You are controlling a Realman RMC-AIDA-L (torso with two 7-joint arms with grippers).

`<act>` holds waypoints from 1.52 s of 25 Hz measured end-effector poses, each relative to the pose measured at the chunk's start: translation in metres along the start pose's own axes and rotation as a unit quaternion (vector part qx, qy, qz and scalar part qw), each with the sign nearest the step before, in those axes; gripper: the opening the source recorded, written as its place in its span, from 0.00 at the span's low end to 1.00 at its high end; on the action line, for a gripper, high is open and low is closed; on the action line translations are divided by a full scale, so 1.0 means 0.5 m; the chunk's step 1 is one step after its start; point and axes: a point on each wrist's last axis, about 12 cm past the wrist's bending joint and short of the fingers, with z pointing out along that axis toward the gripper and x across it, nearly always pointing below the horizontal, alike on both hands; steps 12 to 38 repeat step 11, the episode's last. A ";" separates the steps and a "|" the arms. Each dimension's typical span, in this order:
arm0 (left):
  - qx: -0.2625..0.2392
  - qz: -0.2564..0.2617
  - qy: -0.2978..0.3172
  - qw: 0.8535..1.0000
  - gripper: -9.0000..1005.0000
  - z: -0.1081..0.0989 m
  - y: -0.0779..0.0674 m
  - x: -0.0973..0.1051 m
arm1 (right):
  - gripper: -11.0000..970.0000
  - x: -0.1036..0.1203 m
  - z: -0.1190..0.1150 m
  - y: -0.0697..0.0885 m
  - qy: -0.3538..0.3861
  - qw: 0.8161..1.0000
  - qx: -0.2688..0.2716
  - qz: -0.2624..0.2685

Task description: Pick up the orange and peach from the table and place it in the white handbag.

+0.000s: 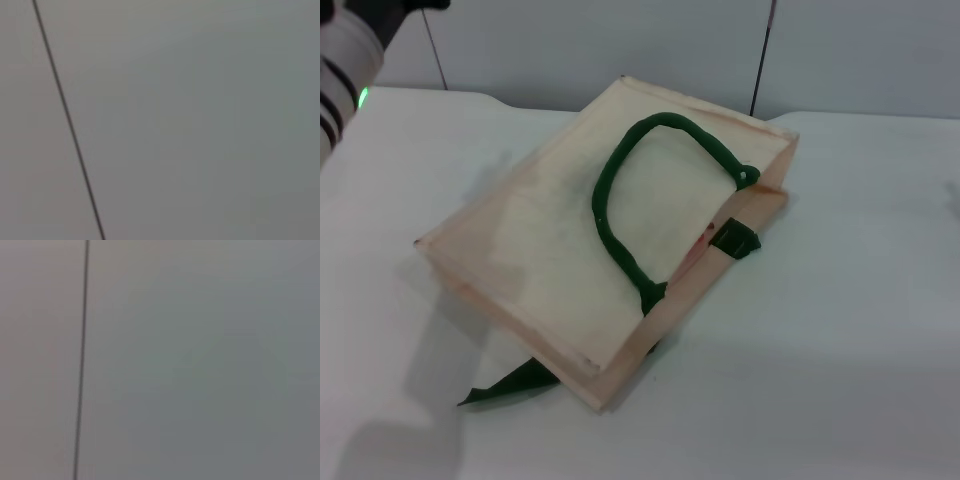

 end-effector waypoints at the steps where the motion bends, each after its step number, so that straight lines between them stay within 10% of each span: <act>1: -0.006 -0.001 0.001 1.000 0.50 0.000 -0.002 0.014 | 0.79 0.008 -0.003 0.003 0.002 1.000 0.007 -0.001; 11: -0.015 -0.026 0.036 0.999 0.50 0.020 -0.019 0.107 | 0.78 0.063 -0.024 0.022 0.017 0.997 0.079 0.000; 38: -0.015 -0.026 0.036 0.999 0.50 0.020 -0.019 0.107 | 0.78 0.063 -0.024 0.022 0.017 0.997 0.079 0.000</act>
